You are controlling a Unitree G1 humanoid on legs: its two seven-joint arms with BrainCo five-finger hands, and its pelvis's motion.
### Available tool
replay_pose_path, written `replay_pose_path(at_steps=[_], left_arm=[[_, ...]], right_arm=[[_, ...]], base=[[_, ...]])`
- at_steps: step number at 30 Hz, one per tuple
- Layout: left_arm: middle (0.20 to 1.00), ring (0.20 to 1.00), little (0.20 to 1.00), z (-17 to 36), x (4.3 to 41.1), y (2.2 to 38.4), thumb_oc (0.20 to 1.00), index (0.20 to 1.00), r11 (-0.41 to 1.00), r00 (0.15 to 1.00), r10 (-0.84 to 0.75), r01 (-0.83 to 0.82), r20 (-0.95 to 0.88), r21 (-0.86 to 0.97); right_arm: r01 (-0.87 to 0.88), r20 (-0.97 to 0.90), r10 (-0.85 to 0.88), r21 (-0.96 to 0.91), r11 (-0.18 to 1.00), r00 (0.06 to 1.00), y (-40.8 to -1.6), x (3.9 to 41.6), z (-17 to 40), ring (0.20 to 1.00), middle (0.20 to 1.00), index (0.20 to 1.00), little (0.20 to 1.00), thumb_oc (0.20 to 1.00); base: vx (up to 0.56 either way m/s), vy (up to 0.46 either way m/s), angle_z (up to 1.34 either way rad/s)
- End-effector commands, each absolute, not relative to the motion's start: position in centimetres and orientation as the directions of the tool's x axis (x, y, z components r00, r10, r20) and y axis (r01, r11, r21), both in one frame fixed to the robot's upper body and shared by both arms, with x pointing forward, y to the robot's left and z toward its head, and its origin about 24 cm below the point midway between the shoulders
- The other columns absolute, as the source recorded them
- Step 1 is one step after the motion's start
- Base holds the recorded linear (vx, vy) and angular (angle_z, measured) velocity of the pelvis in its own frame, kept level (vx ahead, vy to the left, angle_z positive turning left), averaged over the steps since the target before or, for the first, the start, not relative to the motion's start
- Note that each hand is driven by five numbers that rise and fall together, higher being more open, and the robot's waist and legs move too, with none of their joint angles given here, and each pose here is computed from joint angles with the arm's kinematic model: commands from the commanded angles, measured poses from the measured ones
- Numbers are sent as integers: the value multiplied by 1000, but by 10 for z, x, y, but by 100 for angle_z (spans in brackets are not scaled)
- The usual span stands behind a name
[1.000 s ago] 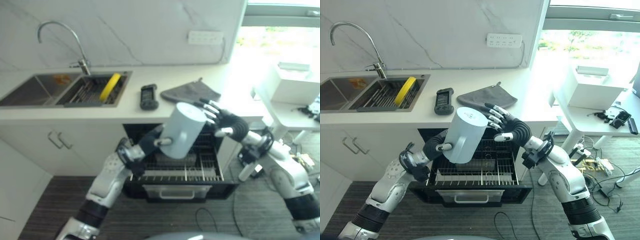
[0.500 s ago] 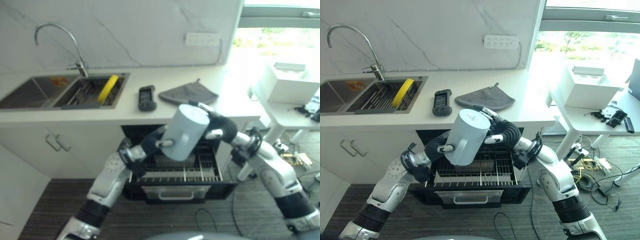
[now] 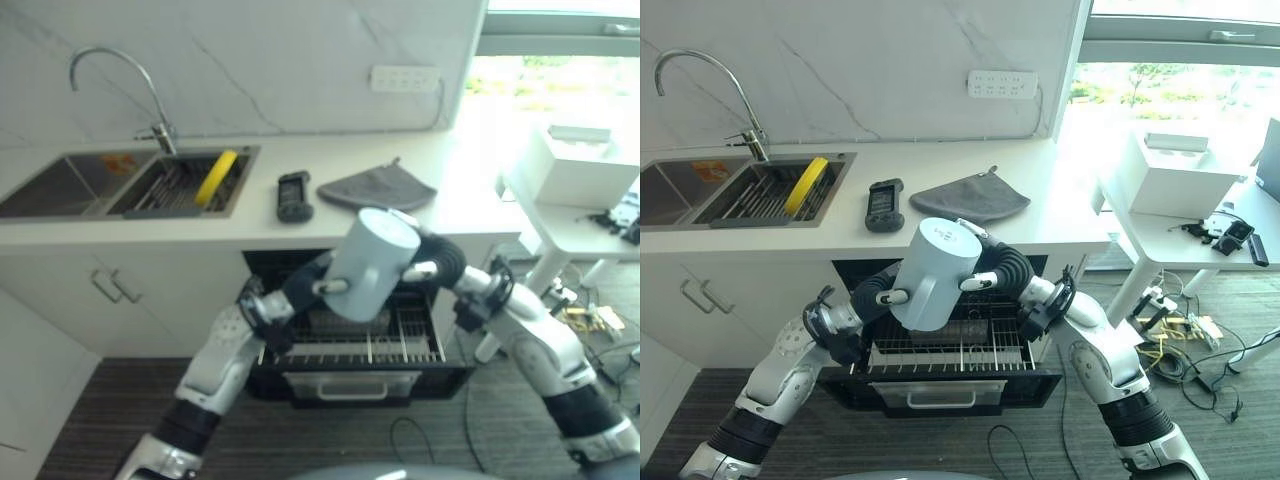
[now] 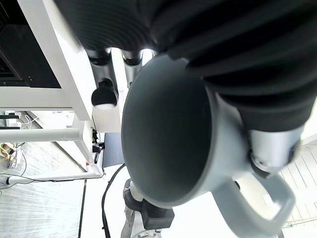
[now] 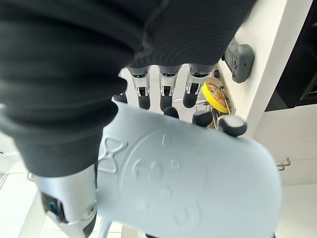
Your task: Place the dishes in the dishwasher.
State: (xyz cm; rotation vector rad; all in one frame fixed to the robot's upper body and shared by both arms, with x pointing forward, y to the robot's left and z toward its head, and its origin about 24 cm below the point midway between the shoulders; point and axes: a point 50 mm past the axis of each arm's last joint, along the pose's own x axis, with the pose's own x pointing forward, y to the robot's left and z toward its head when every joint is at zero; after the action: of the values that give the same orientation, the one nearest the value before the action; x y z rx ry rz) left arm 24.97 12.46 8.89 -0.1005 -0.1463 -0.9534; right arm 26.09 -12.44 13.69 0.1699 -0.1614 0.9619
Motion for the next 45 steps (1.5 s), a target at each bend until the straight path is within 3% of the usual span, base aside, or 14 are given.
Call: replay_pose_path(at_steps=[1,18,20,22,23,41,42,43,44,45], left_arm=[[200,200,200,125,264,110,200,200,528,486,-831,843,273,107],[200,200,200,124,263,108,200,200,517,477,-839,849,262,108],[200,200,200,124,263,107,200,200,517,477,-839,849,261,110],[200,200,200,124,263,108,200,200,517,478,-839,849,259,110],[200,200,200,124,263,108,200,200,517,478,-840,849,258,110],[200,200,200,116,263,109,200,200,526,501,-836,848,224,69],[332,332,332,114,262,109,332,332,531,509,-833,845,216,61],[586,586,586,113,262,109,586,586,533,511,-833,844,213,56],[1000,1000,1000,111,262,110,1000,1000,539,519,-828,841,211,47],[1000,1000,1000,111,262,111,1000,1000,542,523,-826,839,211,41]], right_arm=[[-865,370,816,-61,498,444,-105,263,184,1000,1000,1000,1000,1000],[-887,360,845,-90,452,394,-93,257,188,1000,1000,1000,1000,1000],[-890,352,853,-101,444,385,-92,257,188,809,809,809,809,809],[-889,340,861,-125,440,378,-92,256,188,272,272,272,272,272],[-889,338,863,-132,439,376,-92,256,188,200,200,200,200,200],[-830,460,815,-248,499,352,-96,250,206,200,200,200,200,200],[-826,465,809,-244,508,360,-97,250,206,200,200,200,200,200],[-823,467,805,-242,514,365,-97,251,206,200,200,200,200,200],[-819,470,800,-238,522,373,-98,251,205,200,200,200,200,200],[-817,471,797,-235,527,379,-99,252,205,200,200,200,200,200]], base=[[0,0,0],[0,0,0],[0,0,0],[0,0,0],[0,0,0],[8,1,-2],[41,2,-2],[36,-1,0],[0,0,0],[0,0,0]])
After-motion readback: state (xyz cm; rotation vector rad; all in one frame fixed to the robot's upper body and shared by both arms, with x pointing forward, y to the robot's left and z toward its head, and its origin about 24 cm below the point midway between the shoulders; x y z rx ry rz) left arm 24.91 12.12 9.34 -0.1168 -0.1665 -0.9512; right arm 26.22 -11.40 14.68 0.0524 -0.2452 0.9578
